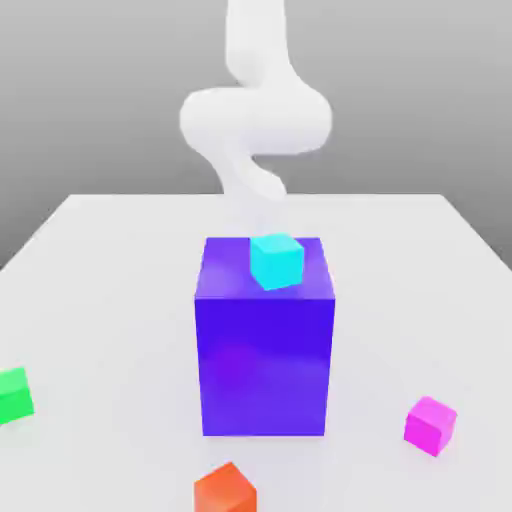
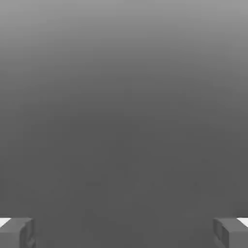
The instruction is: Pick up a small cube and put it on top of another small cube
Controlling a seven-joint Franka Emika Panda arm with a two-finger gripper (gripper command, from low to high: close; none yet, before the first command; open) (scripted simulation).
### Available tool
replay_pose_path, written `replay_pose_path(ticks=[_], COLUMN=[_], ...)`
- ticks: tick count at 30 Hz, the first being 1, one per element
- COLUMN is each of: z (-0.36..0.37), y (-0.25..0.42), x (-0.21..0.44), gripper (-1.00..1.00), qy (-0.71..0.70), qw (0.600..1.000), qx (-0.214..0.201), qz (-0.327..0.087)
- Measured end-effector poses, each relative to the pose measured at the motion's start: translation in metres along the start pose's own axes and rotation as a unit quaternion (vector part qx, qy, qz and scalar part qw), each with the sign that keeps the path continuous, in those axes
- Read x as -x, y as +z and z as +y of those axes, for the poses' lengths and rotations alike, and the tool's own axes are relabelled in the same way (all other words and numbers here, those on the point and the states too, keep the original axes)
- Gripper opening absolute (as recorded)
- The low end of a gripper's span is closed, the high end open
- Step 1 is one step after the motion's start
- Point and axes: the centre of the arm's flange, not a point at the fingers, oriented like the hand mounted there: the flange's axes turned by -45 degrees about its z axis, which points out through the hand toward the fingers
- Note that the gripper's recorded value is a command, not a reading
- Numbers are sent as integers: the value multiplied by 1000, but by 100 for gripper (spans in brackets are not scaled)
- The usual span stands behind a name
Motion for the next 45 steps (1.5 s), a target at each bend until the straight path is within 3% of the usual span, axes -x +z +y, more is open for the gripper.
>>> replay_pose_path(ticks=[11,24,29,30,37,42,45], z=[-106,-219,-227,-227,-227,-225,-175], y=[211,354,395,403,405,368,382], x=[75,286,334,343,345,311,279], gripper=[0,0,0,-100,-100,-100,-100], qy=[-158,-335,-344,-345,-345,-345,-310], qw=[974,878,869,869,869,869,880], qx=[-41,-138,-147,-147,-147,-146,-129], qz=[-155,-313,-323,-323,-324,-324,-337])
